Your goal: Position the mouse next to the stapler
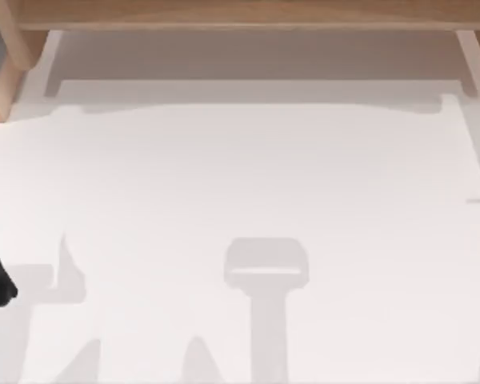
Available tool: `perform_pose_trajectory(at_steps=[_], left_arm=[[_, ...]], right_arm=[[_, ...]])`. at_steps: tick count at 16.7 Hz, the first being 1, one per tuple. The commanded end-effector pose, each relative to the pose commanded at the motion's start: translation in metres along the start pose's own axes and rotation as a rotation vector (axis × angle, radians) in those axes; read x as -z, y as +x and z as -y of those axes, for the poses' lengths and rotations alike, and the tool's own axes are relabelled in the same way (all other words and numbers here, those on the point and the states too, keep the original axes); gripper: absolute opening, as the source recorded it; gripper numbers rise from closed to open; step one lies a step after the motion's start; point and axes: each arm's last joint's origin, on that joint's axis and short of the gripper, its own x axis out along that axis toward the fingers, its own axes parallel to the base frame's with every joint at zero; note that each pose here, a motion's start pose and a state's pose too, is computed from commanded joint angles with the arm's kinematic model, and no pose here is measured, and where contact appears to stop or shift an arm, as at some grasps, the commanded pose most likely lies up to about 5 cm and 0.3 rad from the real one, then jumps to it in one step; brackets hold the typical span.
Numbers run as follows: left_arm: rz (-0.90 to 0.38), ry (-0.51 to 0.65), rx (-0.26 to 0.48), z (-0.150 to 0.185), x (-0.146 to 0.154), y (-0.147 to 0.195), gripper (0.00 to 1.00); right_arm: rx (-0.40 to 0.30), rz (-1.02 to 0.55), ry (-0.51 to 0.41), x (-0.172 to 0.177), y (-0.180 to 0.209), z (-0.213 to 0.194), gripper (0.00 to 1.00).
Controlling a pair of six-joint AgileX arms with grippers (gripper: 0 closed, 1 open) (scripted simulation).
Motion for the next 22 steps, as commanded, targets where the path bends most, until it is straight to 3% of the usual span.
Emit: perform_pose_trajectory(at_steps=[15,22], left_arm=[[0.000,0.000,0.000,0.000,0.000,0.000,1.00],[0.000,0.000,0.000,0.000,0.000,0.000,1.00]], right_arm=[[-0.025,-0.049,0.004,0.006,0.018,-0.003,0.00],[-0.025,-0.049,0.004,0.006,0.018,-0.003,0.53]])
